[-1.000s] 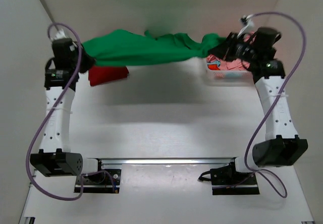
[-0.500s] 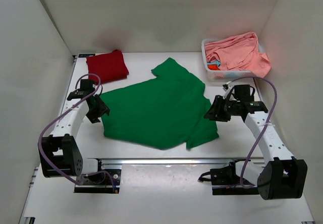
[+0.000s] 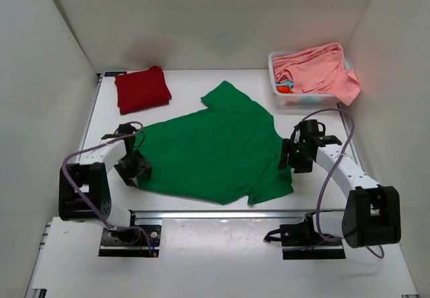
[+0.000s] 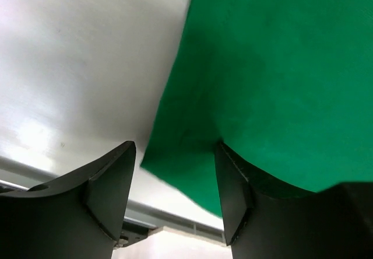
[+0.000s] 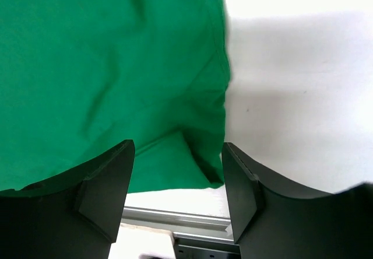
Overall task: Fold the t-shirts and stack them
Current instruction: Flatten out the tshirt
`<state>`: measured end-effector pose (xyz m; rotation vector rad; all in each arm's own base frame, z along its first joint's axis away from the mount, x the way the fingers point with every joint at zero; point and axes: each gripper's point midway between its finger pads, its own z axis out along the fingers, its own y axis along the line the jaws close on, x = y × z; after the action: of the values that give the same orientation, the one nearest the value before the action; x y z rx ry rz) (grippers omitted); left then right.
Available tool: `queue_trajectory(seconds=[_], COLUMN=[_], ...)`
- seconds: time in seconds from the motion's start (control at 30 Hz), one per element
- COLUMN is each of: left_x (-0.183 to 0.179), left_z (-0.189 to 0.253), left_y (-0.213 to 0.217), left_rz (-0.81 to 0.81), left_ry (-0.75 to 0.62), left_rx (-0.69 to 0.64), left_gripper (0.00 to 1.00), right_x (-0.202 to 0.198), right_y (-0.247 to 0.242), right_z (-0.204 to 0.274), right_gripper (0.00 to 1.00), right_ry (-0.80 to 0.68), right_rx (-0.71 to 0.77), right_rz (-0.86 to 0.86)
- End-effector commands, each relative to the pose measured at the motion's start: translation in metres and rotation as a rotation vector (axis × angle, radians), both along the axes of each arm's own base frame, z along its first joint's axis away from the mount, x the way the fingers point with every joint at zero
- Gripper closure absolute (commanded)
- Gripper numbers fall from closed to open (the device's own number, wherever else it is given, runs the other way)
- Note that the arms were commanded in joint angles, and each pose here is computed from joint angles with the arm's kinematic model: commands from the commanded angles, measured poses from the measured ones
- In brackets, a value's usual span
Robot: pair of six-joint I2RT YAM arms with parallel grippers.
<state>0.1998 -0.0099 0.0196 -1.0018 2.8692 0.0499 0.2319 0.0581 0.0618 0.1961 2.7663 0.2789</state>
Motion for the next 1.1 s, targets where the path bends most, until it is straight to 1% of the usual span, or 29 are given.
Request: queue_trajectory(seconds=[0.0, 0.1, 0.17, 0.2, 0.23, 0.27, 0.3, 0.33, 0.37, 0.4, 0.43, 0.47, 0.53, 0.6, 0.63, 0.67, 0.7, 0.77, 0.8, 0.83, 0.87, 0.9, 0.97, 1.07], left_x=[0.013, 0.04, 0.076, 0.08, 0.103, 0.12, 0.126, 0.148, 0.165, 0.176, 0.179, 0.187, 0.184, 0.16, 0.151, 0.13, 0.127, 0.088, 0.074, 0.077, 0.063, 0.062, 0.071, 0.095], left_z=[-0.011, -0.014, -0.005, -0.012, -0.004, -0.003, -0.008, 0.0, 0.003, 0.006, 0.003, 0.01, 0.02, 0.022, 0.033, 0.023, 0.036, 0.034, 0.023, 0.029, 0.021, 0.015, 0.015, 0.013], left_y=[-0.004, -0.011, -0.009, -0.008, -0.008, -0.009, -0.009, -0.009, -0.007, -0.006, -0.006, -0.006, -0.005, -0.007, -0.009, -0.009, -0.012, -0.015, -0.016, -0.018, -0.017, -0.019, -0.027, -0.042], left_rz=[-0.001, -0.05, -0.058, -0.062, -0.053, -0.048, -0.054, -0.056, -0.063, -0.058, -0.061, -0.072, -0.078, -0.082, -0.08, -0.071, -0.066, -0.052, -0.039, -0.027, -0.006, 0.002, -0.011, -0.053], left_ry=[-0.002, -0.003, -0.053, -0.025, -0.069, -0.079, -0.071, -0.11, -0.124, -0.119, -0.101, -0.112, -0.114, -0.09, -0.118, -0.087, -0.149, -0.169, -0.161, -0.225, -0.207, -0.221, -0.26, -0.294], left_rx=[-0.013, 0.012, 0.029, 0.031, 0.034, 0.022, 0.024, 0.031, 0.042, 0.043, 0.048, 0.045, 0.053, 0.041, 0.031, 0.012, 0.001, -0.024, -0.031, -0.044, -0.044, -0.057, -0.066, -0.054], left_gripper=[0.33, 0.33, 0.33, 0.33, 0.32, 0.34, 0.35, 0.36, 0.35, 0.35, 0.35, 0.34, 0.32, 0.31, 0.32, 0.31, 0.32, 0.32, 0.32, 0.32, 0.32, 0.32, 0.3, 0.29], right_x=[-0.018, -0.028, -0.03, -0.03, -0.029, -0.031, -0.029, -0.029, -0.029, -0.028, -0.028, -0.026, -0.022, -0.021, -0.018, -0.016, -0.015, -0.017, -0.014, -0.016, -0.014, -0.017, -0.021, -0.026], right_y=[-0.005, 0.0, 0.004, 0.004, 0.005, 0.005, 0.007, 0.008, 0.01, 0.011, 0.015, 0.013, 0.018, 0.022, 0.027, 0.03, 0.033, 0.04, 0.043, 0.047, 0.05, 0.054, 0.06, 0.064], right_z=[-0.018, -0.027, -0.027, -0.026, -0.025, -0.024, -0.023, -0.025, -0.025, -0.025, -0.024, -0.022, -0.02, -0.02, -0.017, -0.017, -0.015, -0.017, -0.017, -0.018, -0.017, -0.019, -0.023, -0.027], right_gripper=[0.41, 0.42, 0.43, 0.44, 0.44, 0.47, 0.53, 0.63, 0.67, 0.67, 0.66, 0.62, 0.59, 0.57, 0.57, 0.57, 0.58, 0.58, 0.57, 0.58, 0.57, 0.57, 0.57, 0.56], right_ry=[0.076, 0.119, 0.129, 0.14, 0.138, 0.144, 0.137, 0.143, 0.143, 0.143, 0.14, 0.135, 0.117, 0.108, 0.099, 0.087, 0.08, 0.088, 0.081, 0.088, 0.082, 0.092, 0.109, 0.128], right_rx=[-0.041, -0.038, -0.041, -0.035, -0.033, -0.032, -0.021, -0.019, -0.018, -0.013, -0.007, -0.008, 0.012, 0.035, 0.059, 0.076, 0.085, 0.102, 0.101, 0.11, 0.119, 0.115, 0.114, 0.089], right_rz=[-0.012, 0.005, 0.028, 0.016, 0.018, 0.017, 0.024, 0.027, 0.037, 0.042, 0.053, 0.045, 0.061, 0.067, 0.067, 0.084, 0.086, 0.108, 0.121, 0.134, 0.137, 0.162, 0.181, 0.214])
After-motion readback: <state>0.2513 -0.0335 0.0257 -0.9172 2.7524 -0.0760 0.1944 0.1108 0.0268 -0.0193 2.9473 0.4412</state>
